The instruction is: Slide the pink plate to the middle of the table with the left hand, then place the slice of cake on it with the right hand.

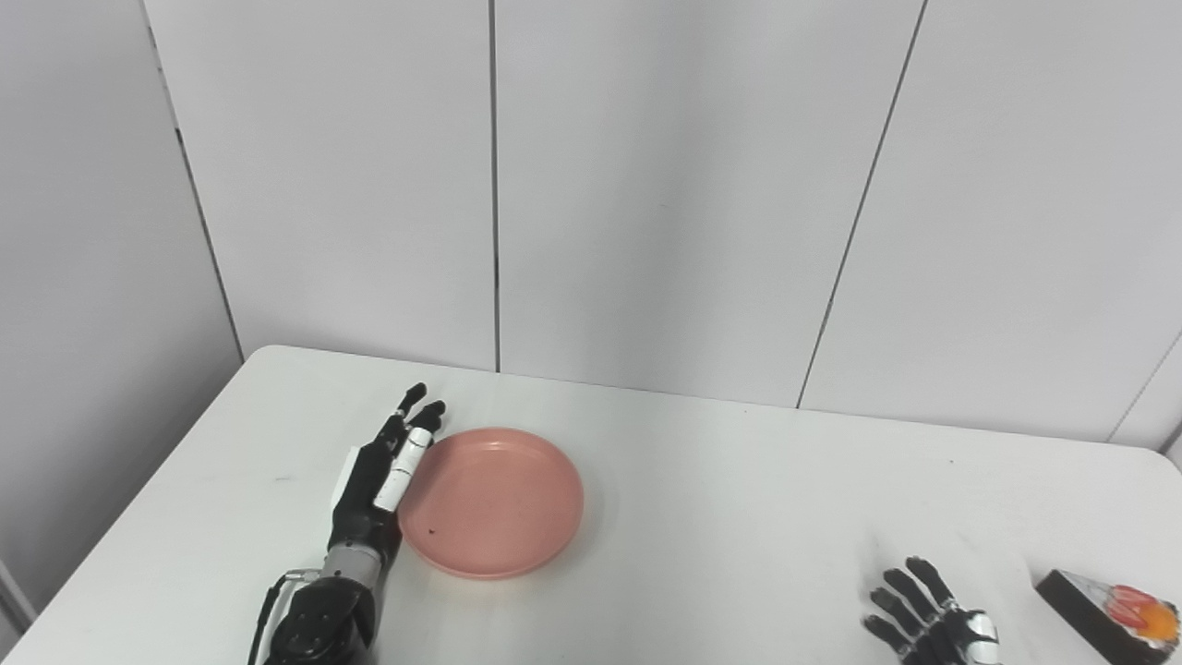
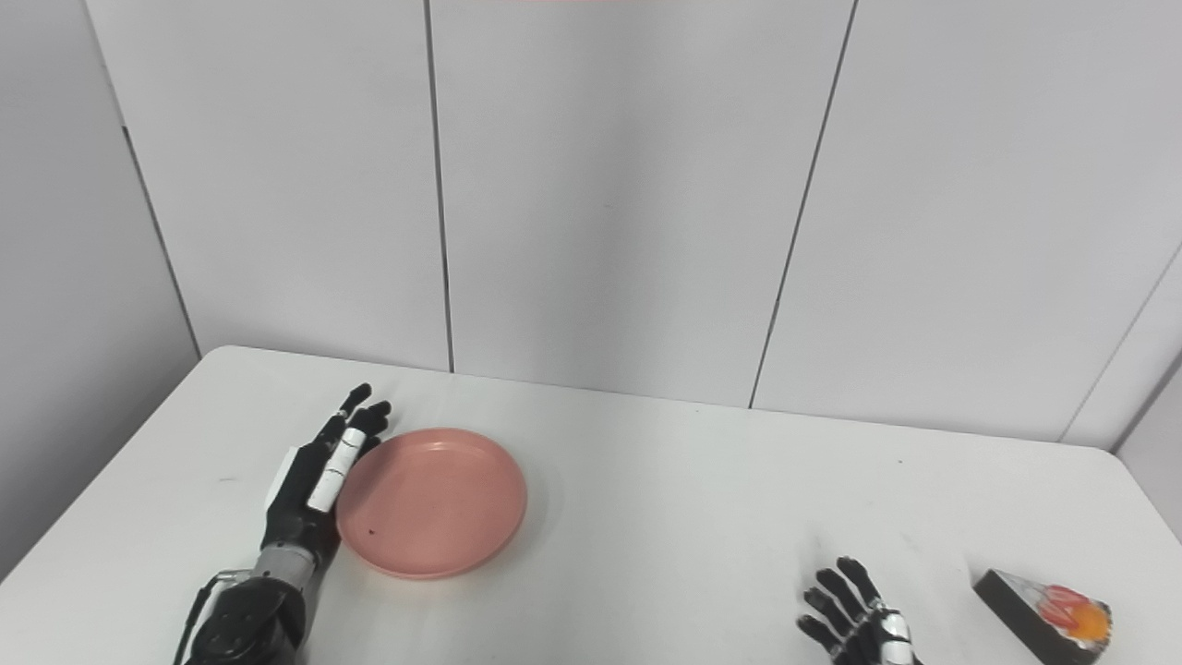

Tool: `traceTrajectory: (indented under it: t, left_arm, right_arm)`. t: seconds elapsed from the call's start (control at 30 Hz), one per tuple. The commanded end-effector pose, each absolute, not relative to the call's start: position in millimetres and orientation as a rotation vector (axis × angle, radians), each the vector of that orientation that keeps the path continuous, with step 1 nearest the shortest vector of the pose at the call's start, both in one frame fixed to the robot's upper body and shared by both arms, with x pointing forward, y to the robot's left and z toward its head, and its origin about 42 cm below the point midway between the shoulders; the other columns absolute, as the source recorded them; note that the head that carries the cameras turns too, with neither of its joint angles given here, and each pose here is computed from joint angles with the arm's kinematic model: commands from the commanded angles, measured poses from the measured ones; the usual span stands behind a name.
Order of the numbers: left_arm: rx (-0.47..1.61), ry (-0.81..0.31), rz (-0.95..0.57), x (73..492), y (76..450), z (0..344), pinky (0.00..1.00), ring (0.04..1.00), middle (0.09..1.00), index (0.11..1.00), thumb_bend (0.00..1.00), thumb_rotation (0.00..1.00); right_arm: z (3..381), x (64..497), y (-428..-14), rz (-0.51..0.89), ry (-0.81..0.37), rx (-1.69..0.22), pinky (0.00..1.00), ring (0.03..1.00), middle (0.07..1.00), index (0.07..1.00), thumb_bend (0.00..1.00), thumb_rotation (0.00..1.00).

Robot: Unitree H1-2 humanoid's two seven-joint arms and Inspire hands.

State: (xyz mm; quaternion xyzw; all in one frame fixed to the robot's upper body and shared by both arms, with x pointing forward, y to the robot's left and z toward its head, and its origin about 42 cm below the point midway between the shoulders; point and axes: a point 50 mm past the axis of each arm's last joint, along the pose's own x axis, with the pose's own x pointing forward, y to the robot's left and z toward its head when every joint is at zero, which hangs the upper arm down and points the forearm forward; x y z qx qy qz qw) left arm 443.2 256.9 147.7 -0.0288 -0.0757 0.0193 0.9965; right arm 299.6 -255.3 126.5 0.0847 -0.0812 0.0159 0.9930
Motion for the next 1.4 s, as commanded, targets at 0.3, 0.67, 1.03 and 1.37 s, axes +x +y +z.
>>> traceTrajectory:
  t: [0.3,0.67,1.03,1.37]
  left_arm:
    - [-0.079,-0.092,-0.022,438,200,141,0.93,0.898,0.874,0.907,0.86,0.83]
    - [-0.214,-0.074,-0.114,441,175,145,1.00,0.923,0.883,0.899,0.90,0.76]
    - [-0.278,-0.036,-0.144,447,167,149,1.00,0.962,0.915,0.901,0.88,0.74]
    - [-0.285,-0.029,-0.175,451,152,148,1.00,0.949,0.894,0.868,0.86,0.71]
  right_arm:
    - [132,296,-234,0.042,-0.184,0.193,0.80,0.829,0.846,0.867,0.73,0.94]
    - [135,289,-206,0.014,-0.170,0.188,0.76,0.795,0.819,0.839,0.76,0.90]
    - [142,292,-182,0.015,-0.167,0.172,0.75,0.802,0.836,0.859,0.82,0.92]
    - [144,295,-178,0.014,-0.168,0.157,0.76,0.801,0.837,0.862,0.80,0.93]
